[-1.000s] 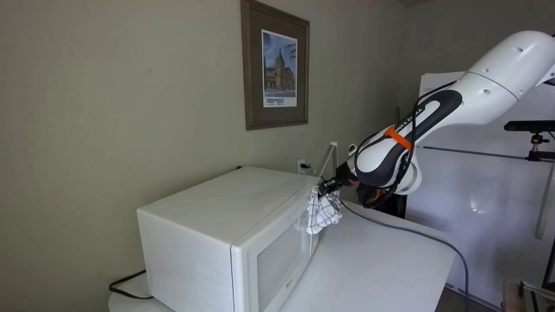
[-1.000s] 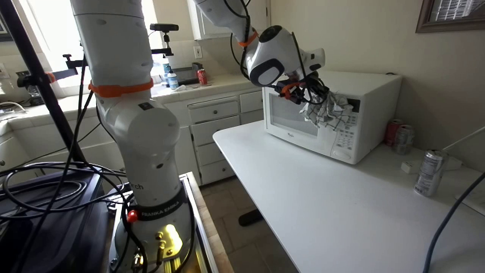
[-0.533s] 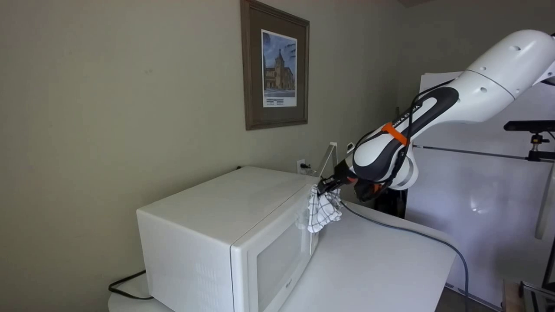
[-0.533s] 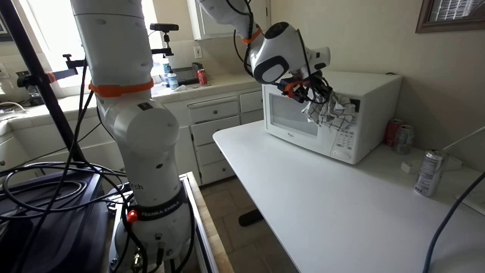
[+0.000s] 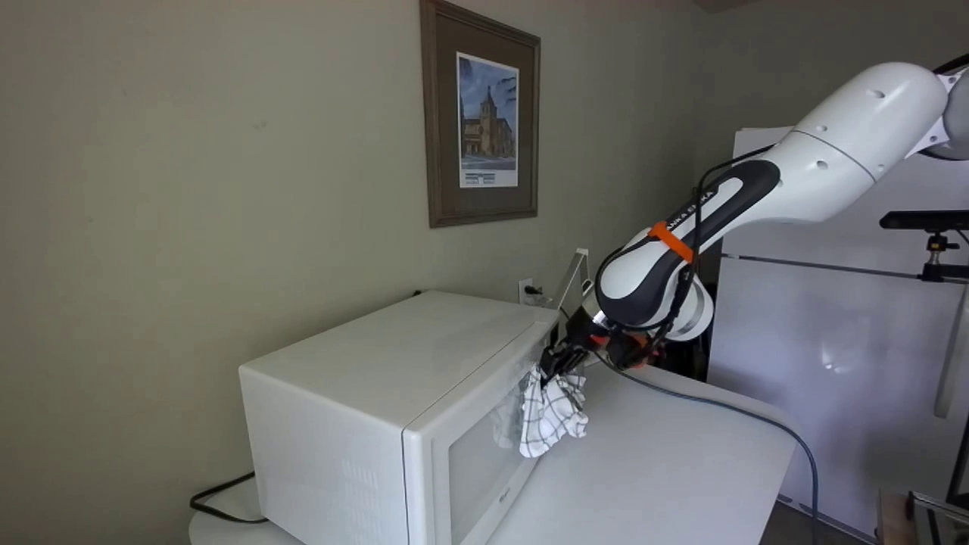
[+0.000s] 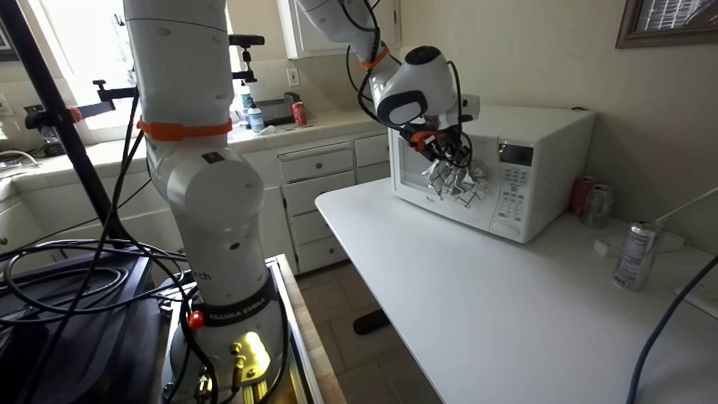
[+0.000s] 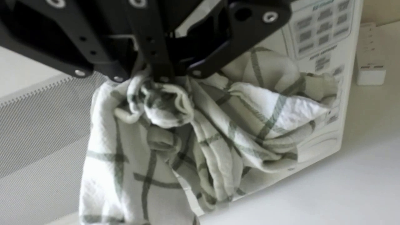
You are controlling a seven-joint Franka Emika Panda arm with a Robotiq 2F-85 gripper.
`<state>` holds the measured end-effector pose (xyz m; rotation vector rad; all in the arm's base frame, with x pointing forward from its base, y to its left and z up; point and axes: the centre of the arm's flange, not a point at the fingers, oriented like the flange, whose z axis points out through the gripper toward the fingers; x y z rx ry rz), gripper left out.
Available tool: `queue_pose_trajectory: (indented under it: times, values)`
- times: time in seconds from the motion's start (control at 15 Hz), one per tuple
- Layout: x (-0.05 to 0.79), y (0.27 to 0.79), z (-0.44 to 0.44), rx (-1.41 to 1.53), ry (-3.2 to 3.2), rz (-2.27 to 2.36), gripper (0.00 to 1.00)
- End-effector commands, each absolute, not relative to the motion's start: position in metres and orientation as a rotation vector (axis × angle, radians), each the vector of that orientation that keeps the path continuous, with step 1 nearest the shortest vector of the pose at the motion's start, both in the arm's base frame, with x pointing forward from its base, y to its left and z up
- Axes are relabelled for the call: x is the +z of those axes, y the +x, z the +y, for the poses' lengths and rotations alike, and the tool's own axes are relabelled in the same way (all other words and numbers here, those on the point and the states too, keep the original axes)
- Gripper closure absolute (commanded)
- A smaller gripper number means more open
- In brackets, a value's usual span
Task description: Wipe the microwave with the towel
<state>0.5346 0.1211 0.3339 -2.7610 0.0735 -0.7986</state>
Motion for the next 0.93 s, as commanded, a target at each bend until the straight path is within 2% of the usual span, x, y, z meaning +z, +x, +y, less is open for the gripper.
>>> queue_pose_trajectory:
  times: [0.0, 0.47, 0.87]
  values:
    - [0.284, 0.559, 0.128, -0.68, -2.752, 0.095, 0.97]
    - [0.211, 0.574, 0.112, -0.559, -2.799, 0.224, 0.97]
    - [0.197, 0.574, 0.099, -0.484, -2.78, 0.273, 0.97]
